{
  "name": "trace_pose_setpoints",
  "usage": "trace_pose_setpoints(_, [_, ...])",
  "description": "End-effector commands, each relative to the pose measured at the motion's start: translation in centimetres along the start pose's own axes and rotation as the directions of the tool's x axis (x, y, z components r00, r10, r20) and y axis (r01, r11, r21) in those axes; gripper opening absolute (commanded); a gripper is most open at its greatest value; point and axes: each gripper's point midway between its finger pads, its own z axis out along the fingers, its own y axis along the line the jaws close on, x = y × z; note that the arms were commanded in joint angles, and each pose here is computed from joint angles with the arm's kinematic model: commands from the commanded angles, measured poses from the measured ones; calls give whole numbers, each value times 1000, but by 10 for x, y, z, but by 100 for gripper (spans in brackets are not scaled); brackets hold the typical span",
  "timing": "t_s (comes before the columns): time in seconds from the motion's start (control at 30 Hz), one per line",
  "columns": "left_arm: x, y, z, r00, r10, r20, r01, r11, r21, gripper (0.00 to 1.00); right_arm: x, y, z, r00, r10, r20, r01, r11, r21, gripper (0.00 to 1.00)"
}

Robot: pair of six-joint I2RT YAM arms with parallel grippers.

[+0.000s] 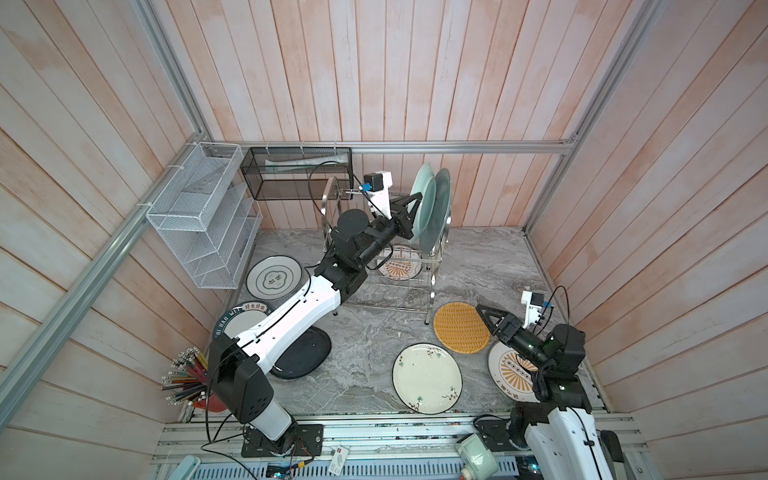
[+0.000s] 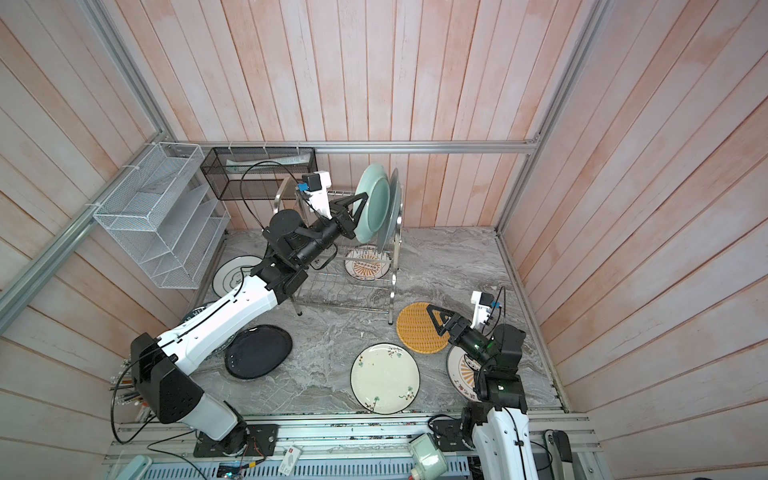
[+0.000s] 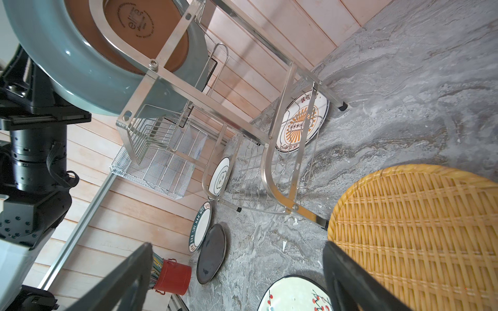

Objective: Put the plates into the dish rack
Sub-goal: 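Lower the sunflower plate into the upper rack slots beside the blue-green plate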

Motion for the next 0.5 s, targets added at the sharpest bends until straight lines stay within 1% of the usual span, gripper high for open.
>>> trace_pose_setpoints(0.0, [-52,-22,-2,986,55,160,-56,998,4,0,3,1,-1,1000,-21,-10,21,1000,1,98])
trace_pose_setpoints(0.13, [-42,-14,0,989,55,137,-50,998,-38,0,3,2,-2,1000,-23,-9,23,1000,0,98])
trace_pose_setpoints(0.47, [-23,-6,5,993,73,90,-67,995,-67,0,2,3,-2,1000,-28,-7,28,1000,2,98])
